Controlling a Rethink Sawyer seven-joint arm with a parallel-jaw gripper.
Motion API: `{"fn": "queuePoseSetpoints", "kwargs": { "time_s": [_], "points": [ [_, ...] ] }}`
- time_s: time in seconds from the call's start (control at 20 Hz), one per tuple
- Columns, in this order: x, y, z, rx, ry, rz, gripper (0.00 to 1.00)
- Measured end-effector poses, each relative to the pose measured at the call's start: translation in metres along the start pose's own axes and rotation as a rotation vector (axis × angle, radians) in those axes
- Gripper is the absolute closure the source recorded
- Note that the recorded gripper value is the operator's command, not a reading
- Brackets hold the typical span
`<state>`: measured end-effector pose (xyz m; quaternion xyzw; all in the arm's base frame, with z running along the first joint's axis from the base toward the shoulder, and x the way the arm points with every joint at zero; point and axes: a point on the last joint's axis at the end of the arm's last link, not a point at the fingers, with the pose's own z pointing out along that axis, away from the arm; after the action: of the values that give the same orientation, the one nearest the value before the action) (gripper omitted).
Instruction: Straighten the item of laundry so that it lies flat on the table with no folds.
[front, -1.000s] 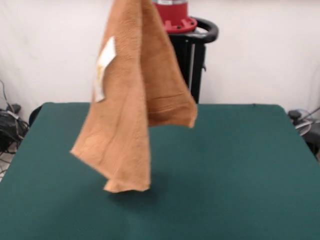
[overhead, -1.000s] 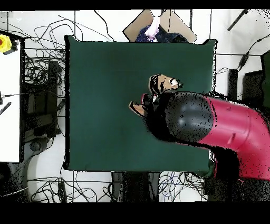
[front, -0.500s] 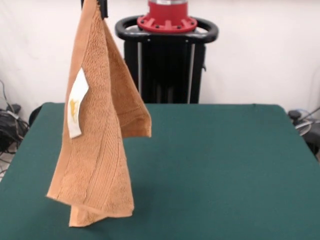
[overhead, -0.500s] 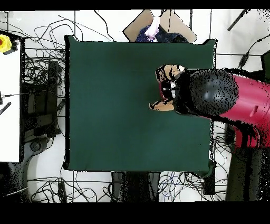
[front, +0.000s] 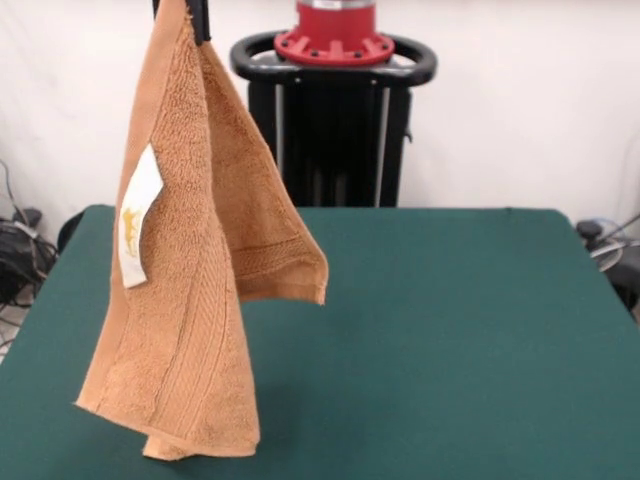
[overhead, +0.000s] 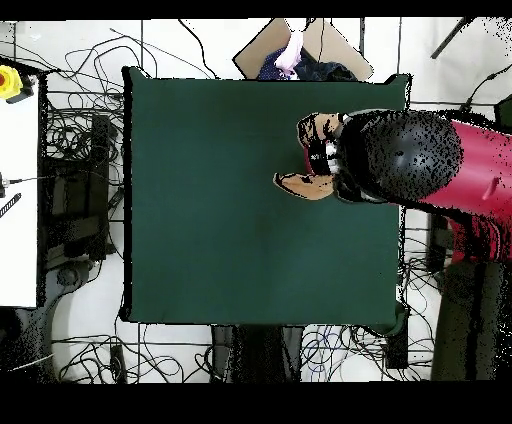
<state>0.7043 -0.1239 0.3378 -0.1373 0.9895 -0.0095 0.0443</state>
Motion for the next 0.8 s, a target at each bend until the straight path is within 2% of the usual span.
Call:
{"fn": "queuePoseSetpoints", "kwargs": {
  "time_s": [0.2,0.6,0.8],
  "points": [
    [0.003,-0.007,-0.009,-0.002,0.012,0.006,1.0],
    [0.036,-0.06,-0.031,-0.006,0.057,0.039,1.0],
    [0.058,-0.098,-0.036,0.002,0.059,0.043,1.0]
  ]
}}
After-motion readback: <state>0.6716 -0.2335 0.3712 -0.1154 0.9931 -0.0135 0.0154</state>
